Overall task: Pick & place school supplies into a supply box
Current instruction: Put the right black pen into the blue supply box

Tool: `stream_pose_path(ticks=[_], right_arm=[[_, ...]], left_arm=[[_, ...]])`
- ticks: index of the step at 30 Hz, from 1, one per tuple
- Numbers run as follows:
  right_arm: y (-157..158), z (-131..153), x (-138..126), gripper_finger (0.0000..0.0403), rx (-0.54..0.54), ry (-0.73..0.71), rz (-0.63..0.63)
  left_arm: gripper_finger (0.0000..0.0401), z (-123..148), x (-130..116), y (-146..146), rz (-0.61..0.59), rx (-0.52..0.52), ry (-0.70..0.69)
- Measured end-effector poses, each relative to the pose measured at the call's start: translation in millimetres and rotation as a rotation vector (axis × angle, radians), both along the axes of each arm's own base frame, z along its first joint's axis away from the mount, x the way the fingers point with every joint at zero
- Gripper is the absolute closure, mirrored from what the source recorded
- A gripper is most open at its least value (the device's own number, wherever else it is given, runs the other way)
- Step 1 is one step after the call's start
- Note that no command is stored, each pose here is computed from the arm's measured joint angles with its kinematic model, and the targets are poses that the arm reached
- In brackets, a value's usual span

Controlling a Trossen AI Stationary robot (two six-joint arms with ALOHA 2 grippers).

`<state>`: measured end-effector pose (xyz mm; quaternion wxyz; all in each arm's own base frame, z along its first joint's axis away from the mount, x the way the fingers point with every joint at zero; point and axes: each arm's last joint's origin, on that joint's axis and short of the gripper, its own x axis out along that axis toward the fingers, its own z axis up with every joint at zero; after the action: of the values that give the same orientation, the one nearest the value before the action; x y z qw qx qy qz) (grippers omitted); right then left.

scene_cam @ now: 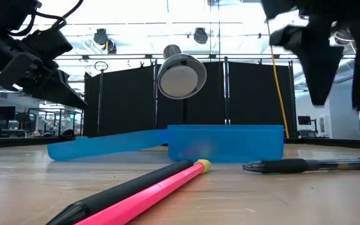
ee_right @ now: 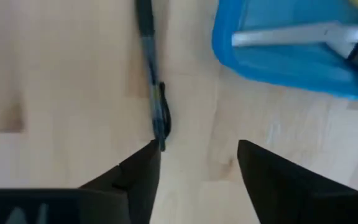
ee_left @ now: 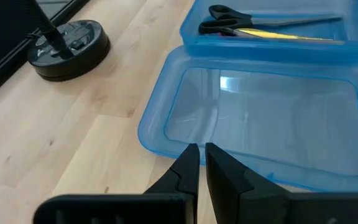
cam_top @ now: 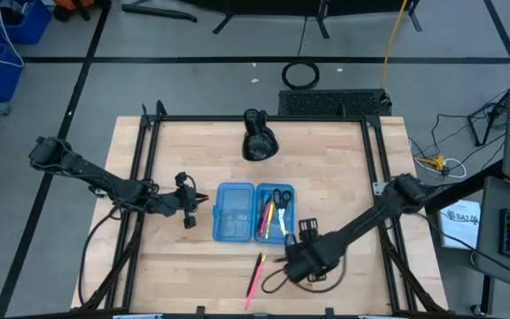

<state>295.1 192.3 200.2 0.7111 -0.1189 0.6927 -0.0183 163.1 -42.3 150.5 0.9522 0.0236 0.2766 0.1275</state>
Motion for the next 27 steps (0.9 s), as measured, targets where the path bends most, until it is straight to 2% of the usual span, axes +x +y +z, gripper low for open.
stream_pose_path(ticks=[3, 10, 13, 17, 27], right_arm=[[1, -1, -11, 0.0183, 0.029, -0.046, 0.023], [-5, -34, -24, 0.0185, 0.068, -0.002, 0.050], [-6, -41, -25, 0.0187, 0.067, -0.002, 0.071], [-11, -45, -25, 0.0187, 0.059, 0.003, 0.103], [-26, -63, -12, 0.0188, 0.129, -0.109, 0.166]], left_arm=[[0.0368, 0, 0, 0, 0.006, 0.004, -0.002], [0.0368, 0, 0, 0, 0.008, 0.005, -0.005], [0.0368, 0, 0, 0, 0.004, 0.013, -0.002], [0.0368, 1, 0, 0, -0.001, 0.024, -0.004], [0.0368, 2, 0, 2, 0.045, 0.087, -0.013]])
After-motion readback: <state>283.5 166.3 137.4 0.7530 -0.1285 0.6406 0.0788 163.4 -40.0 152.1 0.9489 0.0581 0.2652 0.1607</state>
